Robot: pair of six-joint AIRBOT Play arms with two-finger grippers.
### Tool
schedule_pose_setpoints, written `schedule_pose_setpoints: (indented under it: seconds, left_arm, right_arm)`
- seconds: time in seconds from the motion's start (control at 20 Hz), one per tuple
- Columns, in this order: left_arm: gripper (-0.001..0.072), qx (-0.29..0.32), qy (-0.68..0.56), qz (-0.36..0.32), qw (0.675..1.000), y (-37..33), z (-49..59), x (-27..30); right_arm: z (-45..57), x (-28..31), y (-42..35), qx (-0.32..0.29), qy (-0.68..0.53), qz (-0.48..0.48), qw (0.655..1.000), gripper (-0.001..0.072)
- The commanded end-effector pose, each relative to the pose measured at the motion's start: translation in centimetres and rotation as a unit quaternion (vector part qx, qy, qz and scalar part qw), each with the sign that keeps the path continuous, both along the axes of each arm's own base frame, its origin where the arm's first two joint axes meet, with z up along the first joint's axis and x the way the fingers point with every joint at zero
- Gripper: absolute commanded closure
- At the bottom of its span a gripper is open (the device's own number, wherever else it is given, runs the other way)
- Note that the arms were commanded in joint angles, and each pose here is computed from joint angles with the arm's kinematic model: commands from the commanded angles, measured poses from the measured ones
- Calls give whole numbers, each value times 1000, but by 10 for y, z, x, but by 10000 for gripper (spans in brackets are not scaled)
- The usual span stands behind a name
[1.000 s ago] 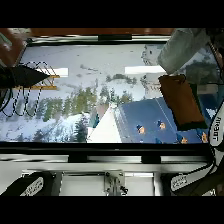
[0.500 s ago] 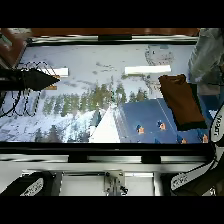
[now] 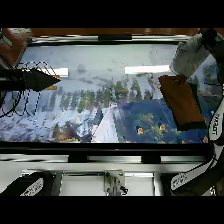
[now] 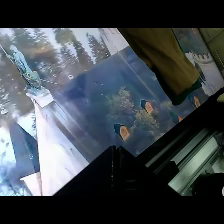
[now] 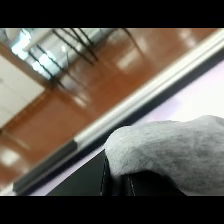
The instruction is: Fold the shirts.
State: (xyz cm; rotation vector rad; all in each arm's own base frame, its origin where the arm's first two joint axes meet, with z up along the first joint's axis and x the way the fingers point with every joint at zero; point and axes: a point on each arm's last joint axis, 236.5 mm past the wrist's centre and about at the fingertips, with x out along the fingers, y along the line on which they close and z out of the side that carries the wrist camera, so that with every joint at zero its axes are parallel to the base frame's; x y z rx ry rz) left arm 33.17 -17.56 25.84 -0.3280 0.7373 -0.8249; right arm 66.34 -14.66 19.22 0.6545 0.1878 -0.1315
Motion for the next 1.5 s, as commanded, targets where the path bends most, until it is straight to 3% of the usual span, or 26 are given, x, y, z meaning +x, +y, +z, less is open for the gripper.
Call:
schedule_pose_setpoints:
  seconds: [0.0,0.1,0.35,0.75,1.0,1.3,1.45]
  left_arm:
    - [674,1,0,0,1000,0,0,0]
    - [674,1,-1,-1,1000,0,0,0]
    - [674,1,-2,-1,1000,0,0,0]
    - [674,8,-11,-7,1000,0,-1,0]
    - [674,11,-16,-10,1000,0,-1,1]
    - [674,10,-16,-10,1000,0,-1,1]
    - [674,10,-16,-10,1000,0,-1,1]
  right_arm:
    - [-26,-37,29,-5,117,84,990,643]
    - [-29,-73,27,-38,188,100,976,643]
    - [-53,-177,-20,-98,394,28,913,643]
    - [-99,-259,-6,-56,563,58,822,643]
    - [-124,-278,0,-33,604,64,794,643]
    - [-189,-320,17,6,678,89,729,643]
    - [-199,-326,11,-2,688,82,721,642]
